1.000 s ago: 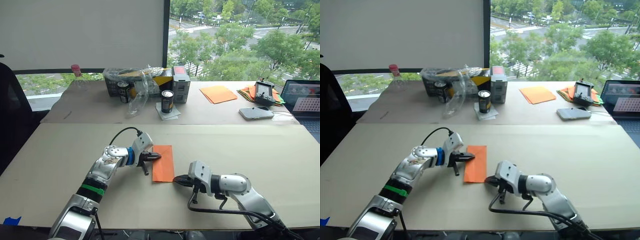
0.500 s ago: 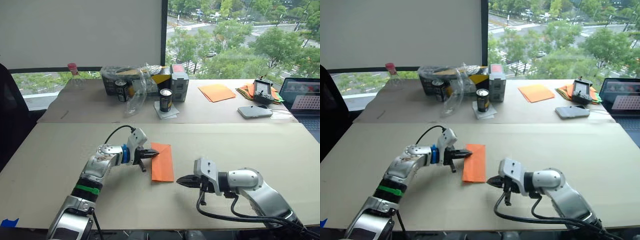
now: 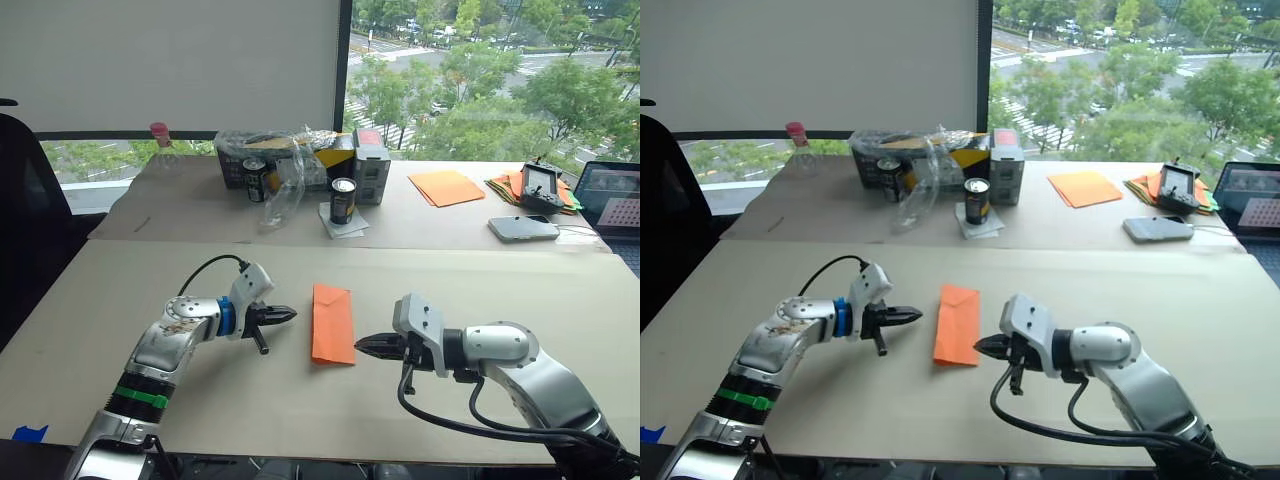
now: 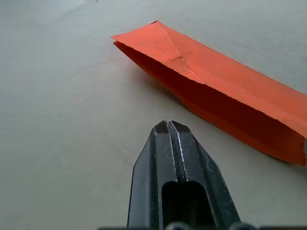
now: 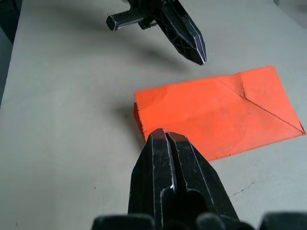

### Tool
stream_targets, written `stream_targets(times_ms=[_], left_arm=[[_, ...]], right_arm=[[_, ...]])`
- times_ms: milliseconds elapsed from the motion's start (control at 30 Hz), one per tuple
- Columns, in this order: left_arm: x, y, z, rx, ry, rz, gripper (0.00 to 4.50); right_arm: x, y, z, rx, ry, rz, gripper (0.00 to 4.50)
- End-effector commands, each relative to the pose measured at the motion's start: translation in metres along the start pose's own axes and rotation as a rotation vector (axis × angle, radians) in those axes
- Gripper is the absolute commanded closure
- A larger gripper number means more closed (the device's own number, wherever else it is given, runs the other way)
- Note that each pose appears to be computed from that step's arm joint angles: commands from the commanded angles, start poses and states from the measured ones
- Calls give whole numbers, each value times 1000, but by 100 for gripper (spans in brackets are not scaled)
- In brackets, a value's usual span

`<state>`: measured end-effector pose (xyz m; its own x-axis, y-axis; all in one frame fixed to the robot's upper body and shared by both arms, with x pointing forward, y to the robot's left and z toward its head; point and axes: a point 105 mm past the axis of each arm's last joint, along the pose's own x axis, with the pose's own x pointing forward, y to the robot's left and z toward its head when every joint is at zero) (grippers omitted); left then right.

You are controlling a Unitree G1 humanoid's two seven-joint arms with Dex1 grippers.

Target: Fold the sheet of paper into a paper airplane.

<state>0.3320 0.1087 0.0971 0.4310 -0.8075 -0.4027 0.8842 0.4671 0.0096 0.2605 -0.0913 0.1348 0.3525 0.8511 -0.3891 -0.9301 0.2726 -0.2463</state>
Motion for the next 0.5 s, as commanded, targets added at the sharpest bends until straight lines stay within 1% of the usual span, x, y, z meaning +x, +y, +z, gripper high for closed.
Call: stream_targets(times_ms=[33, 100, 200, 300, 433, 500], left_arm=[[8, -4, 16, 50, -30, -26, 450], [11, -7, 16, 62, -30, -42, 450], [20, -14, 29, 28, -99, -84, 450], [27, -21, 39, 24, -140, -126, 450], [43, -31, 43, 42, -143, -184, 450], [47, -33, 43, 52, -141, -194, 450]], right_arm=[[-9, -7, 10, -47, 2, -28, 448], [-12, -11, 10, -51, 11, -44, 448], [-16, -15, 9, -51, 27, -71, 448], [-19, -16, 6, -46, 48, -94, 448], [-25, -20, 5, -43, 72, -138, 448], [-26, -21, 6, -44, 74, -149, 448]])
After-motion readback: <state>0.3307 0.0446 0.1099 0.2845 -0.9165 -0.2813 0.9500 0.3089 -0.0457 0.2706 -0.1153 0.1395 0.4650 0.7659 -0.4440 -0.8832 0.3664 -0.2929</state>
